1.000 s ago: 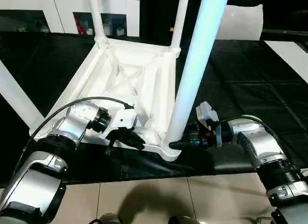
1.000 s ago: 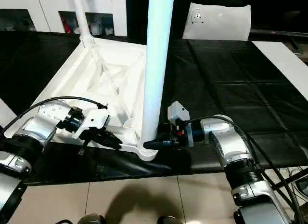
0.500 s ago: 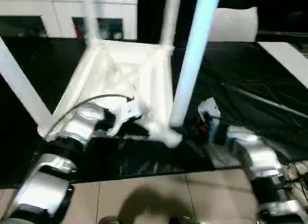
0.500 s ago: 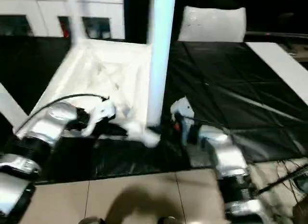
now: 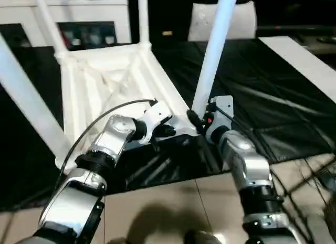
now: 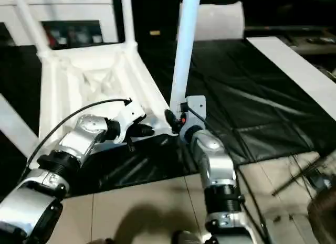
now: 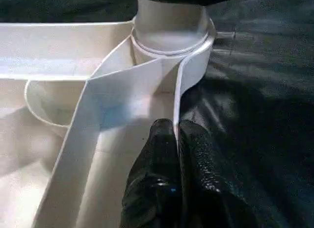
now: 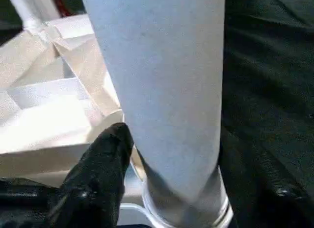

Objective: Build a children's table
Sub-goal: Rotate leg to tighten

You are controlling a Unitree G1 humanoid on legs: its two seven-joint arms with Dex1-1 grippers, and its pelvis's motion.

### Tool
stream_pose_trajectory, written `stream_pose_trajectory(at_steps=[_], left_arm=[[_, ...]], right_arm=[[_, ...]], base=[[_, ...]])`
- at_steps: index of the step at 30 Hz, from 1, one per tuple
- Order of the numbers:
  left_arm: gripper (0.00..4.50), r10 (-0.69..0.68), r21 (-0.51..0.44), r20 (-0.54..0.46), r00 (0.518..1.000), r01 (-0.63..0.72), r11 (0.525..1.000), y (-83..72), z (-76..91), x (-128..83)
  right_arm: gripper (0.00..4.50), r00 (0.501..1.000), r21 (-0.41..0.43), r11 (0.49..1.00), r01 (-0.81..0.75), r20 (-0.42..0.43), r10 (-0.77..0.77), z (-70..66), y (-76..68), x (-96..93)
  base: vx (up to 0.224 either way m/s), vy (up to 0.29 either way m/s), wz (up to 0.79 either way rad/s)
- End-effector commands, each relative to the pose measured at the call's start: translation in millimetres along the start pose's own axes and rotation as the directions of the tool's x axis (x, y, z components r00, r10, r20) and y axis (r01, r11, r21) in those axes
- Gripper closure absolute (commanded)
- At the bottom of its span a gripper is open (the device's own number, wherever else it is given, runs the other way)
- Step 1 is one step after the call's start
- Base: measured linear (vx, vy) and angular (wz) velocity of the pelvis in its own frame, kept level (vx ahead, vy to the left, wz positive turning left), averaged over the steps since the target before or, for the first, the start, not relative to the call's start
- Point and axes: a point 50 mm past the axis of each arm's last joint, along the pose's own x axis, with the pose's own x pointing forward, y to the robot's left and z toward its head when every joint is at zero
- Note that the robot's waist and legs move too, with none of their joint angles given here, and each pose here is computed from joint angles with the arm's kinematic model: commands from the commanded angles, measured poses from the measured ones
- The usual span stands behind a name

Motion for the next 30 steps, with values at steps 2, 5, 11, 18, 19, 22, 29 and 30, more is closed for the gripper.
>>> stream_pose_trajectory(at_steps=[2,5,11,18,19,22,29,30], left_arm=[[4.5,-0.105,0.131,0.073,0.992,0.095,0.987,-11.6,21.1,10],[4.5,-0.127,0.173,0.067,0.99,0.114,0.978,-6.6,16.2,1],[4.5,-0.099,0.251,0.051,0.994,0.083,0.964,8.0,11.4,-16],[4.5,-0.092,0.334,0.025,0.995,0.078,0.939,19.6,4.3,-35],[4.5,-0.087,0.338,0.025,0.996,0.074,0.938,20.5,3.6,-36],[4.5,-0.051,0.303,0.097,0.994,0.019,0.953,24.4,5.4,-41],[3.66,0.097,-0.003,0.391,0.915,-0.104,0.995,14.6,8.9,-50],[3.66,0.131,-0.036,0.396,0.909,-0.127,0.991,14.0,8.0,-50]], right_arm=[[1.36,0.978,-0.006,0.979,-0.204,-0.037,0.204,-14.3,46.0,6.6],[1.05,0.983,-0.029,0.983,-0.183,0.022,0.184,-7.7,28.9,-1.7],[0.58,0.978,-0.059,0.981,-0.183,0.09,0.188,2.2,0.1,-26.1],[0.05,0.954,-0.117,0.955,-0.274,0.091,0.285,1.1,-21.3,-65.6],[0.05,0.951,-0.12,0.95,-0.287,0.085,0.298,0.5,-21.6,-69.1],[0.05,0.939,-0.145,0.933,-0.329,0.055,0.339,-1.7,-20.0,-81.0],[0.0,0.949,-0.123,0.944,-0.305,0.047,0.313,-3.5,-10.9,-92.5],[0.0,0.953,-0.121,0.948,-0.293,0.044,0.3,-3.7,-10.6,-92.3]], base=[[0.103,0.049,-0.53],[0.036,0.015,-0.11],[0.032,0.001,0.07],[0.059,-0.047,0.09],[0.0,0.0,0.0],[0.0,0.0,0.0],[0.0,0.0,0.0],[0.0,0.0,0.0]])
